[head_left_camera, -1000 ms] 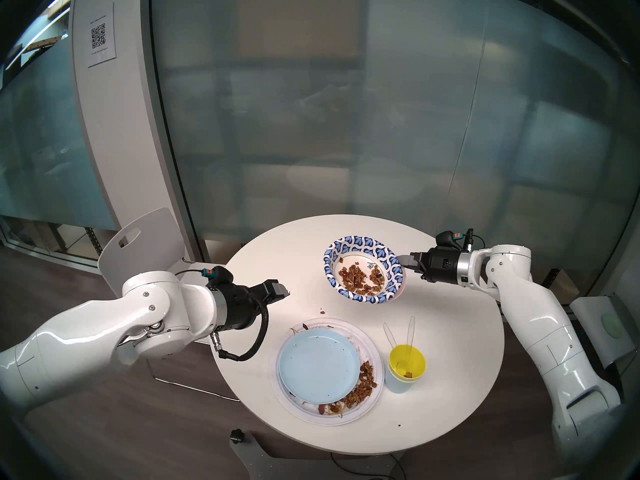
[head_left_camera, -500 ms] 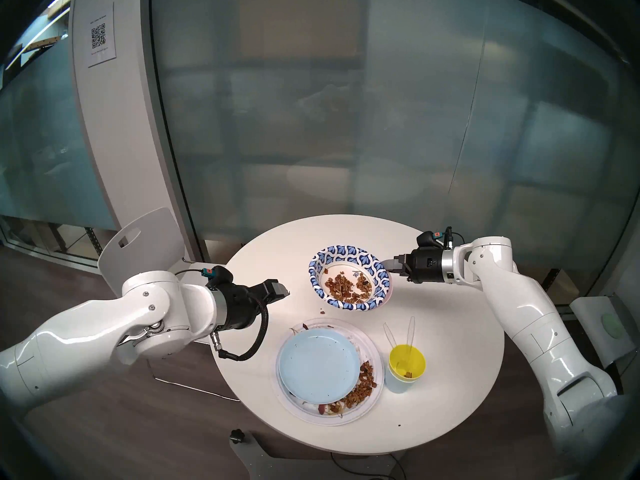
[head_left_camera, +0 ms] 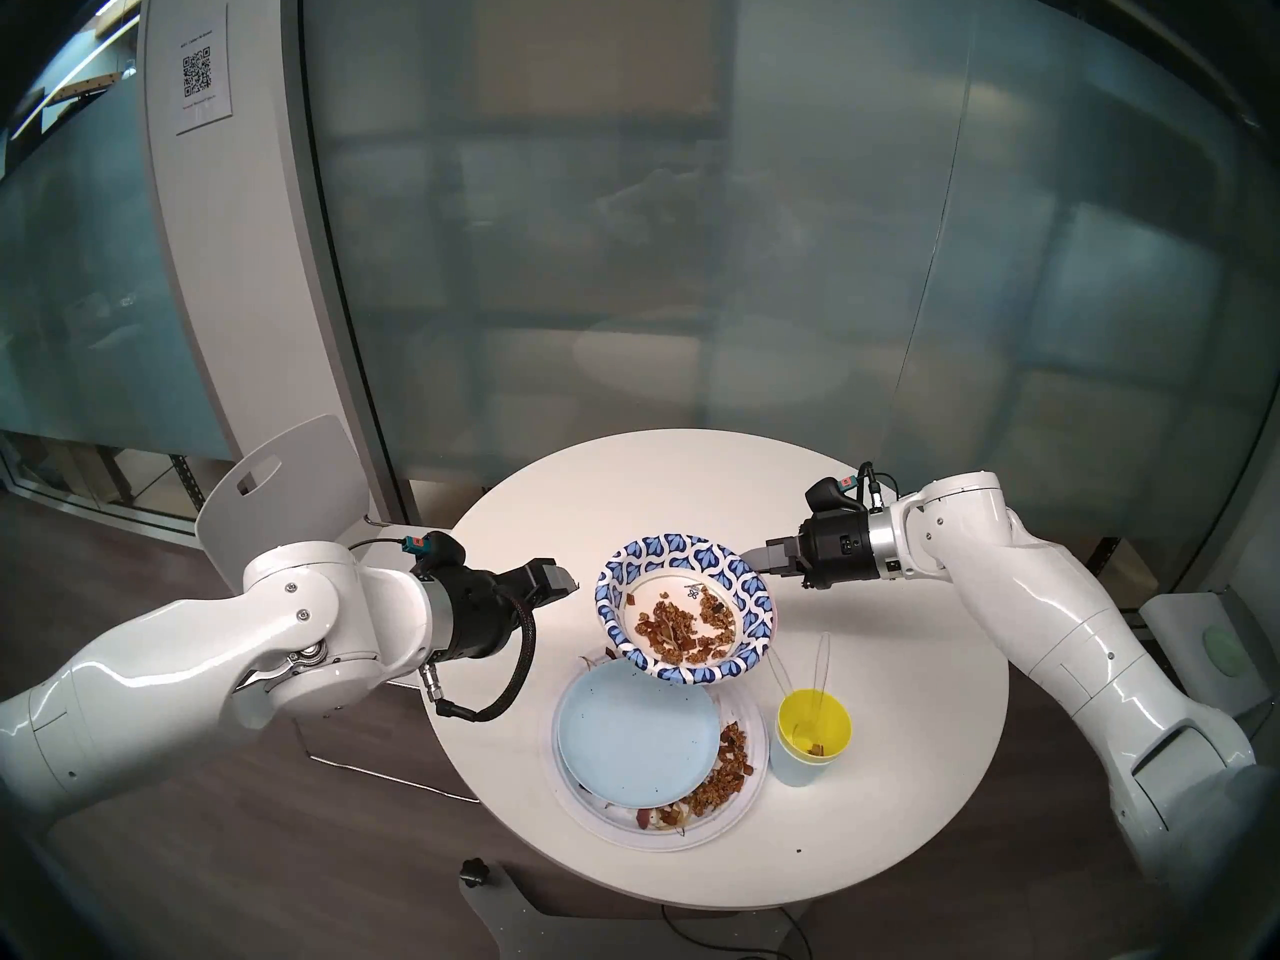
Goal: Stack the plates into one stack
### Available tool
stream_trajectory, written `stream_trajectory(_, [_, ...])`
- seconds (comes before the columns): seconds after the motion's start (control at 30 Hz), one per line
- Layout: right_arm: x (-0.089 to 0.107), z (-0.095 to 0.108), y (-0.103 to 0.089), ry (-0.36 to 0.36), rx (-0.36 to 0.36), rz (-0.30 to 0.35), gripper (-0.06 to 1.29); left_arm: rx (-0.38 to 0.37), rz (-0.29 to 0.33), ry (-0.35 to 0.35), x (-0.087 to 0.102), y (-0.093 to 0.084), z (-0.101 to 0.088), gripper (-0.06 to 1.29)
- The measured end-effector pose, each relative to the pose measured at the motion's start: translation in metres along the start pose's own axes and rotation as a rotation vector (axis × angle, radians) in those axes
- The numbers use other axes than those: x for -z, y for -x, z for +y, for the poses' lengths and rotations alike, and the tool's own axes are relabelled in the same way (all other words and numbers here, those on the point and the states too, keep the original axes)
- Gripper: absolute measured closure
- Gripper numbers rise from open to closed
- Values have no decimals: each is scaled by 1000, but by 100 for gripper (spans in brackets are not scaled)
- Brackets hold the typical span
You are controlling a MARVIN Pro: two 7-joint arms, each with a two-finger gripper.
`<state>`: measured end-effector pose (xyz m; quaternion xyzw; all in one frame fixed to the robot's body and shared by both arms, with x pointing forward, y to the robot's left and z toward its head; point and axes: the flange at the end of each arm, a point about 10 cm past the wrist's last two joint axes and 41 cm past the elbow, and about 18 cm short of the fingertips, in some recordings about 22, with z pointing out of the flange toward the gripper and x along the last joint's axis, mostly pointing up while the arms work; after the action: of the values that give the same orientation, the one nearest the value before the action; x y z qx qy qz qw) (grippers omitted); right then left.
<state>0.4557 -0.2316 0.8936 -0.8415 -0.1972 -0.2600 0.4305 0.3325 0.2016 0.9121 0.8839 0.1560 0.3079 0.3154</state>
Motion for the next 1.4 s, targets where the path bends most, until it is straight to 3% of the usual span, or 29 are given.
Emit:
stream_trajectory(0.3, [-11,-5,8,-22,34,-72,125,0,0,0,0,0,0,3])
stream_trajectory(1.1, [-66,-5,6,-56,51,-169,125,0,0,0,0,0,0,3])
stream_trajectory(1.4, [-64,-13,-4,-89,70,-157,125,0,0,0,0,0,0,3])
